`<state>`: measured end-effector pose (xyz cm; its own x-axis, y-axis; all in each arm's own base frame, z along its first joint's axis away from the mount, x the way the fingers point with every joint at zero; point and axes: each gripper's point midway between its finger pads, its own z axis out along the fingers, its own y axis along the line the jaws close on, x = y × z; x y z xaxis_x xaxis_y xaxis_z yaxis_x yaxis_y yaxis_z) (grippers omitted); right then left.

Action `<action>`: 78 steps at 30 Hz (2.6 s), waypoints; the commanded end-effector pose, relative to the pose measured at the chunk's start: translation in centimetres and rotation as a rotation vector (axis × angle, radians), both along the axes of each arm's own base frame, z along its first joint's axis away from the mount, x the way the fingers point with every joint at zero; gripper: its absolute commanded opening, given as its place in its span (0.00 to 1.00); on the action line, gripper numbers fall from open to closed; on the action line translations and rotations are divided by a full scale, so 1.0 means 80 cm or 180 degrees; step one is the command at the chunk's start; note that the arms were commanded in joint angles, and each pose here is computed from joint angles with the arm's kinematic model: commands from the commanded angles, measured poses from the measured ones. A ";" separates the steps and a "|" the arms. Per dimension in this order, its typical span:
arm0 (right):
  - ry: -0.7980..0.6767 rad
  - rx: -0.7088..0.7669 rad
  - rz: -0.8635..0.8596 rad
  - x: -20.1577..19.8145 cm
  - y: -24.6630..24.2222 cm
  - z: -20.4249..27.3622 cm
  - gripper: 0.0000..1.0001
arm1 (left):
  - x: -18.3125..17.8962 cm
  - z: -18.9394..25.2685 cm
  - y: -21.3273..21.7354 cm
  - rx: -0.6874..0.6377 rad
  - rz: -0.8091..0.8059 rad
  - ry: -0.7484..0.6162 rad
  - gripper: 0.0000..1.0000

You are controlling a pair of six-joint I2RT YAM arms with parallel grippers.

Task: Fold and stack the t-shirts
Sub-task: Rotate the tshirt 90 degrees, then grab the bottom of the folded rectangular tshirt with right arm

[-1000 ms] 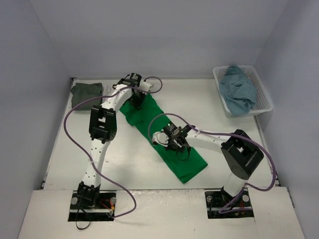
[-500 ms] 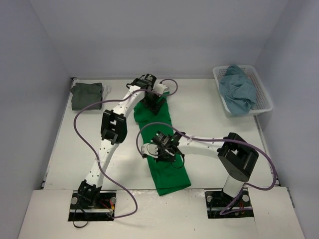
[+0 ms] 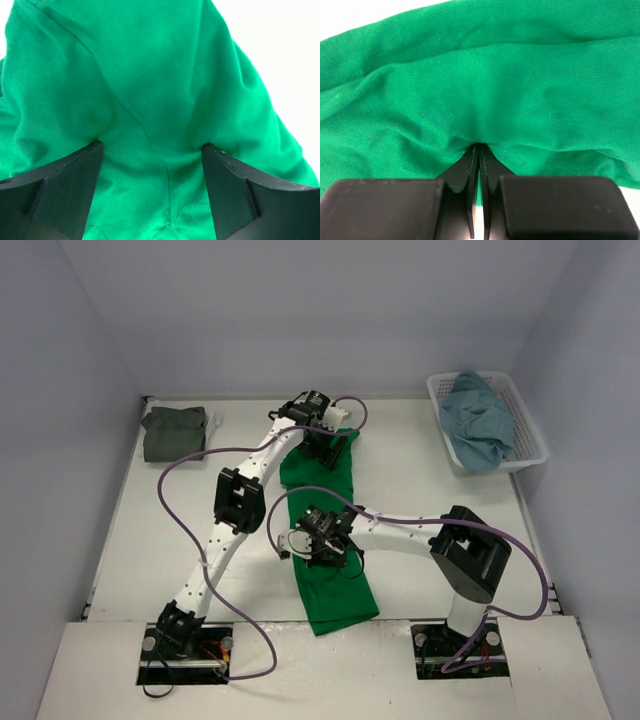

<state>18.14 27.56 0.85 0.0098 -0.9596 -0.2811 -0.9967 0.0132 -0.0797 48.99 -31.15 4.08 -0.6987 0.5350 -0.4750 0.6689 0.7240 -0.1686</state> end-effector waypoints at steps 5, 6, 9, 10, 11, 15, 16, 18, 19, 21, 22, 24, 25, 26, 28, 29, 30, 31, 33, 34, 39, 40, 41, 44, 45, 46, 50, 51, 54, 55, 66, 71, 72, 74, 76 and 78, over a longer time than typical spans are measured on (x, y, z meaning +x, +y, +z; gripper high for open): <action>0.0184 -0.0054 0.0026 -0.021 -0.006 -0.011 0.00 | 0.023 -0.049 0.066 0.0784 0.0693 -0.0084 0.74; 0.0179 -0.0052 0.0020 -0.021 -0.006 -0.011 0.00 | 0.023 -0.051 0.069 0.0840 0.0702 -0.0103 0.74; 0.0181 -0.0042 -0.0004 -0.022 -0.007 -0.010 0.00 | 0.031 -0.061 0.086 0.1040 0.0772 -0.0178 0.74; 0.0180 -0.0038 -0.0013 -0.022 -0.008 -0.009 0.00 | 0.033 -0.066 0.089 0.1078 0.0794 -0.0194 0.75; 0.0185 -0.0041 -0.0022 -0.023 -0.009 -0.010 0.00 | 0.039 -0.066 0.095 0.1109 0.0848 -0.0242 0.77; 0.0159 -0.0026 -0.0061 -0.023 -0.011 -0.007 0.00 | 0.062 -0.052 0.104 0.1144 0.0989 -0.0487 0.83; 0.0160 -0.0027 -0.0086 -0.023 -0.012 -0.007 0.00 | 0.067 -0.048 0.105 0.1127 0.1000 -0.0526 0.83; 0.0135 -0.0004 -0.0108 -0.021 -0.011 -0.005 0.00 | 0.080 -0.037 0.108 0.1084 0.1058 -0.0650 0.83; 0.0127 -0.0004 -0.0125 -0.020 -0.012 -0.005 0.00 | 0.086 -0.032 0.112 0.1100 0.1098 -0.0712 0.83; 0.0088 0.0012 -0.0182 -0.014 -0.013 -0.003 0.00 | 0.098 -0.021 0.119 0.1065 0.1180 -0.0821 0.83; 0.0062 0.0002 -0.0200 -0.012 -0.015 -0.003 0.00 | 0.101 -0.017 0.122 0.1049 0.1198 -0.0836 0.83; 0.0023 0.0018 -0.0266 -0.004 -0.017 -0.002 0.00 | 0.104 -0.007 0.125 0.0981 0.1213 -0.0847 0.83; 0.0003 0.0029 -0.0299 0.000 -0.017 -0.002 0.00 | 0.105 -0.003 0.128 0.0980 0.1227 -0.0855 0.83; -0.0009 0.0027 -0.0351 0.005 -0.020 -0.002 0.00 | 0.106 0.005 0.127 0.0948 0.1236 -0.0886 0.83; -0.0054 0.0055 -0.0447 0.016 -0.024 0.001 0.00 | 0.111 0.022 0.128 0.0853 0.1252 -0.0944 0.83; -0.0070 0.0063 -0.0451 0.017 -0.023 0.003 0.00 | 0.112 0.022 0.127 0.0833 0.1249 -0.0944 0.83; -0.0084 0.0071 -0.0473 0.020 -0.024 0.004 0.00 | 0.113 0.026 0.128 0.0821 0.1265 -0.0953 0.83; -0.0094 0.0076 -0.0489 0.022 -0.025 0.005 0.00 | 0.114 0.038 0.124 0.0736 0.1262 -0.0984 0.83; -0.0138 0.0151 -0.0572 0.033 -0.026 0.012 0.00 | 0.112 0.052 0.114 0.0603 0.1225 -0.0991 0.83; -0.0113 0.0191 -0.0586 0.034 -0.026 0.015 0.00 | 0.115 0.074 0.109 0.0500 0.1222 -0.1089 0.83; -0.0097 0.0221 -0.0648 0.040 -0.032 0.015 0.00 | 0.123 0.142 0.091 0.0219 0.1167 -0.1426 0.83; -0.0098 0.0220 -0.0643 0.041 -0.032 0.014 0.00 | 0.123 0.152 0.089 0.0184 0.1167 -0.1469 0.83; -0.0106 0.0204 -0.0643 0.041 -0.033 0.013 0.00 | 0.123 0.160 0.087 0.0135 0.1151 -0.1493 0.83; -0.0148 0.0183 -0.0628 0.044 -0.034 0.010 0.00 | 0.120 0.186 0.083 0.0012 0.1117 -0.1566 0.83; -0.0138 0.0161 -0.0629 0.044 -0.035 0.007 0.00 | 0.117 0.193 0.077 -0.0070 0.1061 -0.1562 0.83; -0.0142 0.0158 -0.0631 0.044 -0.035 0.007 0.00 | 0.116 0.209 0.076 -0.0133 0.1053 -0.1622 0.83; -0.0176 0.0205 -0.0642 0.046 -0.033 0.014 0.00 | 0.108 0.244 0.070 -0.0312 0.0981 -0.1710 0.83; -0.0193 0.0240 -0.0636 0.047 -0.031 0.018 0.00 | 0.103 0.263 0.072 -0.0366 0.0974 -0.1764 0.83; -0.0331 0.0430 -0.0644 0.054 -0.025 0.047 0.14 | 0.088 0.299 0.089 -0.0333 0.0946 -0.1874 0.83; -0.0383 0.0502 -0.0635 0.055 -0.022 0.059 0.28 | 0.082 0.309 0.095 -0.0345 0.0957 -0.1884 0.83; -0.0807 0.1106 -0.0372 0.028 -0.029 0.184 0.66 | -0.095 0.337 0.189 -0.0295 0.0621 -0.1227 0.83; -0.0897 0.0775 -0.0195 -0.007 -0.054 0.152 0.68 | -0.207 0.365 0.223 -0.0434 0.0550 -0.1525 0.83; -0.0860 0.0670 -0.0138 -0.015 -0.063 0.135 0.68 | -0.222 0.359 0.231 -0.0400 0.0511 -0.1561 0.83; -0.0896 0.0566 -0.0063 -0.020 -0.072 0.123 0.68 | -0.268 0.349 0.249 -0.0338 0.0445 -0.1656 0.83; -0.0898 0.0404 0.0040 -0.031 -0.082 0.105 0.68 | -0.299 0.334 0.268 -0.0253 0.0420 -0.1760 0.83; -0.0905 0.0324 0.0128 -0.038 -0.086 0.095 0.68 | -0.316 0.324 0.277 -0.0236 0.0424 -0.1754 0.83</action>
